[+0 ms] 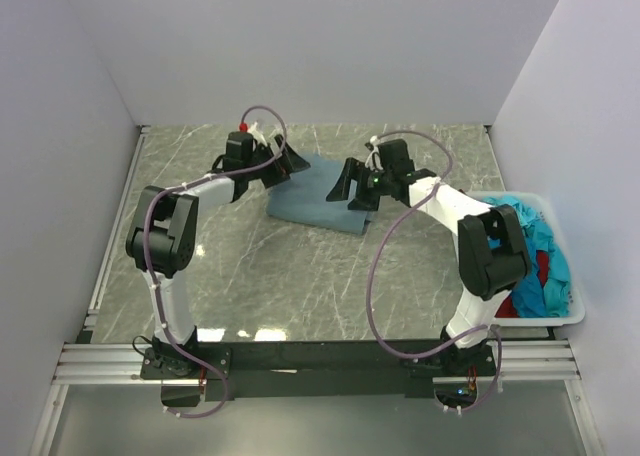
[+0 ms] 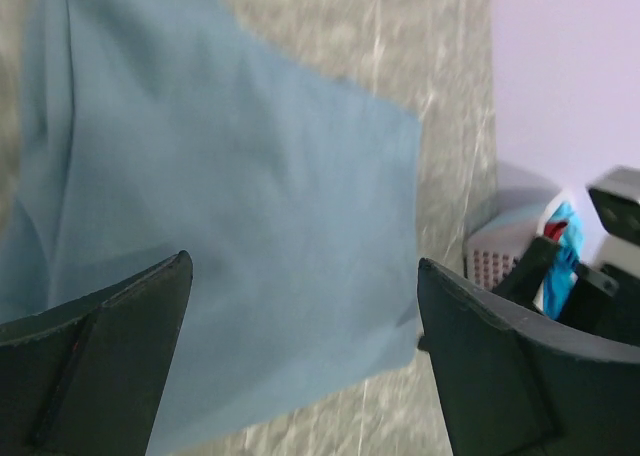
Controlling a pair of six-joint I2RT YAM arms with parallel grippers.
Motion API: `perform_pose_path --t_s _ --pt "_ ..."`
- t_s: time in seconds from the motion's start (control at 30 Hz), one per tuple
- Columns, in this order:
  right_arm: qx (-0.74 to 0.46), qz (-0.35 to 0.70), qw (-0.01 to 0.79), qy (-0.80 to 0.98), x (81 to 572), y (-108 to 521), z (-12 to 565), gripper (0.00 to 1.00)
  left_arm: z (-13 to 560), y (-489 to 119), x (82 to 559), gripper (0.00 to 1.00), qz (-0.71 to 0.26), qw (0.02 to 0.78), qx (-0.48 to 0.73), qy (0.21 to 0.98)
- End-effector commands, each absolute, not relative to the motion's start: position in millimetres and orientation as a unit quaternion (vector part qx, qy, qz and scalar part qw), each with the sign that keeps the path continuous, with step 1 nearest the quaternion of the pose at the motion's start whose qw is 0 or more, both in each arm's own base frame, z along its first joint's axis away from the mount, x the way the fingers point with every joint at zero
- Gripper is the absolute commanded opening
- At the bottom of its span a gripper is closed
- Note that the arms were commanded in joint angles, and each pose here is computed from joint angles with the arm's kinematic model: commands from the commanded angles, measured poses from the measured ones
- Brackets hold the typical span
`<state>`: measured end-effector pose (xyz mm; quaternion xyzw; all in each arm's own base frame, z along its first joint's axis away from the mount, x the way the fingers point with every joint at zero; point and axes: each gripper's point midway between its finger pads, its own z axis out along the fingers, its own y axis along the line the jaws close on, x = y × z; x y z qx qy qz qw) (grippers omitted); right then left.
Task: Fold and stack the t-shirts
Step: Fold the tshirt, then neatly place the folded tshirt to the corner
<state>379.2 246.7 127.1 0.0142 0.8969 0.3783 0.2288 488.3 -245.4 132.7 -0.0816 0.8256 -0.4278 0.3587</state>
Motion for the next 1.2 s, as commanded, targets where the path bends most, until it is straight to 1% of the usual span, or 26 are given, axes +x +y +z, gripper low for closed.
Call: perform_pose_path --t_s 0.0,0.17,0.3,0.43,0.5,0.63,0.67,0.73,0.77,0.83,0.87,0.93,0.97,1.0,1.03,1.07,1.1,1.13,1.17 --pt "0.04 0.406 0.226 0.885 390 251 113 0.87 133 -255 479 0.99 -0.456 0.352 -0.075 0.814" --pt "0.082 0.374 0.2 0.902 385 233 62 0.87 100 -245 465 0.99 -0.435 0.337 -0.101 0.829" --pt "0.098 0.342 0.198 0.913 385 211 37 0.87 71 -237 444 0.99 -0.419 0.314 -0.118 0.844" --pt "0.09 0.323 0.202 0.92 385 204 33 0.87 59 -234 430 0.99 -0.414 0.303 -0.124 0.849" --pt "0.075 0.32 0.211 0.921 387 203 44 0.87 64 -232 427 0.99 -0.414 0.308 -0.124 0.848" --pt "0.05 0.309 0.253 0.916 395 199 85 0.87 104 -230 428 0.99 -0.418 0.343 -0.113 0.833" --pt "0.042 0.298 0.278 0.912 398 195 105 0.87 129 -224 432 1.0 -0.407 0.377 -0.111 0.824" --pt "0.037 0.282 0.299 0.911 399 189 122 0.87 148 -220 429 0.99 -0.388 0.402 -0.107 0.823" --pt "0.039 0.26 0.315 0.912 400 180 133 0.87 166 -210 426 0.99 -0.366 0.426 -0.108 0.82" --pt "0.035 0.233 0.331 0.914 401 172 141 0.87 179 -201 417 0.99 -0.346 0.443 -0.107 0.82" --pt "0.038 0.221 0.331 0.917 399 167 141 0.87 198 -194 407 0.99 -0.342 0.457 -0.109 0.814" --pt "0.044 0.186 0.343 0.92 406 155 141 0.87 206 -178 398 0.99 -0.316 0.48 -0.125 0.809" --pt "0.046 0.171 0.329 0.928 404 151 132 0.87 231 -168 388 0.99 -0.316 0.508 -0.13 0.791" --pt "0.046 0.165 0.327 0.929 407 151 130 0.87 228 -160 378 0.99 -0.303 0.51 -0.137 0.794" --pt "0.05 0.156 0.333 0.928 414 148 132 0.87 247 -149 368 0.99 -0.299 0.533 -0.149 0.777" --pt "0.053 0.148 0.319 0.935 415 147 122 0.87 250 -138 365 0.99 -0.28 0.544 -0.17 0.773" --pt "0.055 0.146 0.316 0.936 418 148 119 0.87 238 -126 355 0.99 -0.257 0.534 -0.187 0.783" --pt "0.056 0.143 0.315 0.937 421 148 117 0.87 238 -109 353 0.99 -0.225 0.547 -0.216 0.777" --pt "0.058 0.14 0.311 0.938 427 150 113 0.87 245 -100 345 0.99 -0.22 0.557 -0.232 0.767"
